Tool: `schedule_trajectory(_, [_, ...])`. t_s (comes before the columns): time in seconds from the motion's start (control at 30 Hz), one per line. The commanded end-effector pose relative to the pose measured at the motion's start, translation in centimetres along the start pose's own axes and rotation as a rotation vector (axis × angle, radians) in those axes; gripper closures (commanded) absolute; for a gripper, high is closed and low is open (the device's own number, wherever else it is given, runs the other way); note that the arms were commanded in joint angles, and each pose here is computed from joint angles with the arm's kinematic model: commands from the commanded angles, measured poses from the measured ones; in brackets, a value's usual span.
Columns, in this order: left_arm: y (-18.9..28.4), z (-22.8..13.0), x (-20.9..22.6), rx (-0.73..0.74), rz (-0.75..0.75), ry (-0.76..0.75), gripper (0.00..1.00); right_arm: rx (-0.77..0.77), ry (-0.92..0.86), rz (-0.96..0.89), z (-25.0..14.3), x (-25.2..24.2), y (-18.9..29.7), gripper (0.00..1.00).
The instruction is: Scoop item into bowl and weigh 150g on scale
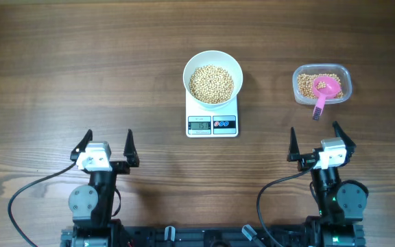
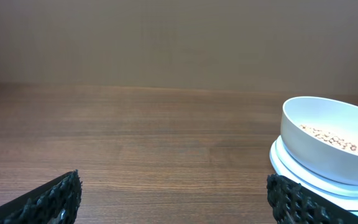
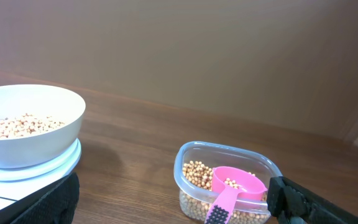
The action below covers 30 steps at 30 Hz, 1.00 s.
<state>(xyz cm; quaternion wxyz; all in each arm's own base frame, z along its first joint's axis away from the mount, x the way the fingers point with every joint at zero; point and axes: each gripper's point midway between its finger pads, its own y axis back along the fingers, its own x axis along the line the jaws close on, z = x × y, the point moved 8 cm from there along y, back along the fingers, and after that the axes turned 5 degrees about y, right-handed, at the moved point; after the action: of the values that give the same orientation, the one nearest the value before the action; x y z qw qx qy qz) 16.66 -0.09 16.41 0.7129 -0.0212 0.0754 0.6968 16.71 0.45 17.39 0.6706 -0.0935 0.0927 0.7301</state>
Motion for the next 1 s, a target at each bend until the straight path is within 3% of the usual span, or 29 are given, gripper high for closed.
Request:
schedule_trajectory(0.0, [0.02, -0.20, -0.14, 0.003, -0.013, -0.001, 0.00, -0.013, 0.005, -0.012, 0.19, -0.08, 0.07, 0.00])
schedule_trajectory(0.97, [0.02, -0.14, -0.25, 0.000, -0.025, -0.001, 0.00, -0.013, 0.005, -0.012, 0.19, -0.08, 0.07, 0.00])
